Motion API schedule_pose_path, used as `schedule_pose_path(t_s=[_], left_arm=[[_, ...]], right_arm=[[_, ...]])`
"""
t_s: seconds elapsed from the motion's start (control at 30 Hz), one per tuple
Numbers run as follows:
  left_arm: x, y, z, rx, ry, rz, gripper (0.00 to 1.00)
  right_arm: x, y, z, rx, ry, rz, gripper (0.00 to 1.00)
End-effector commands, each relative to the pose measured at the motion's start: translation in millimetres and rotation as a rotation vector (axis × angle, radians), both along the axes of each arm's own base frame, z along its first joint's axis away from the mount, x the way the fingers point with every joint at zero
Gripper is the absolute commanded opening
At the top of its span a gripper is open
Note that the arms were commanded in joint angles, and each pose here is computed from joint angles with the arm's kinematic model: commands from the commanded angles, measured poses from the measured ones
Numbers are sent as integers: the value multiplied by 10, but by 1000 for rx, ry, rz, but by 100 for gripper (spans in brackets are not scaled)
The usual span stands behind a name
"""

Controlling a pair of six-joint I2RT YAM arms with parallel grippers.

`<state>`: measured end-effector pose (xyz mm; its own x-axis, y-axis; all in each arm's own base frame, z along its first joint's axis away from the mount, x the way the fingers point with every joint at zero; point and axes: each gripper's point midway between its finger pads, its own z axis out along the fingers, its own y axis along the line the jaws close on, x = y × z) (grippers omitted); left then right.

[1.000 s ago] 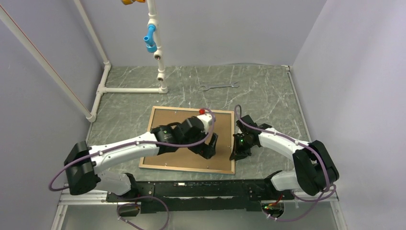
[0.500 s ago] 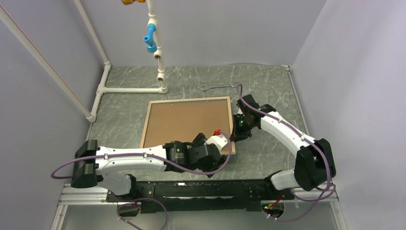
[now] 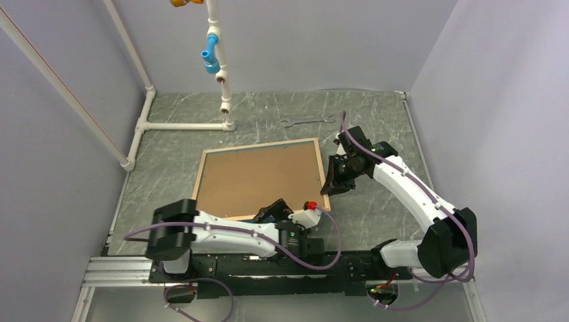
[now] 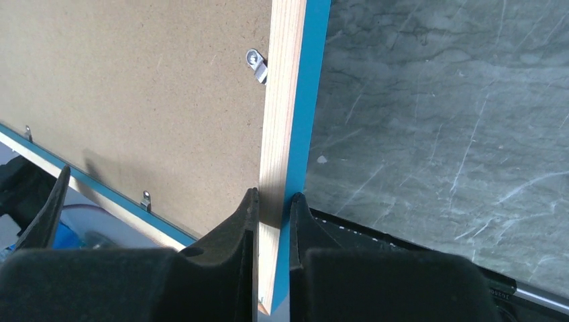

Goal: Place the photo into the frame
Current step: Turn over the photo frame at the center of the board.

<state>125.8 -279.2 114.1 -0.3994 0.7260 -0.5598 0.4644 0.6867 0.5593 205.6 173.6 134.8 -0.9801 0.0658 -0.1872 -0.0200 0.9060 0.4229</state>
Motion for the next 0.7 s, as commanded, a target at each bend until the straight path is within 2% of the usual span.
schedule_pose_path(t_s=[0.0,0.17,0.33,0.67], left_arm=[[176,161,274,99,-190,80,94],[202,109,359,78,-206,66,86],[248,176,531,43,-242,92,69],[310,289,669,47,-287,108,9]], right_arm=[[2,271,555,199,-98,66,0],[-28,264,515,201,-89,66,0],[-43,256,544,205,-103,70,0],[-65,304,635,252,-123,72,1]])
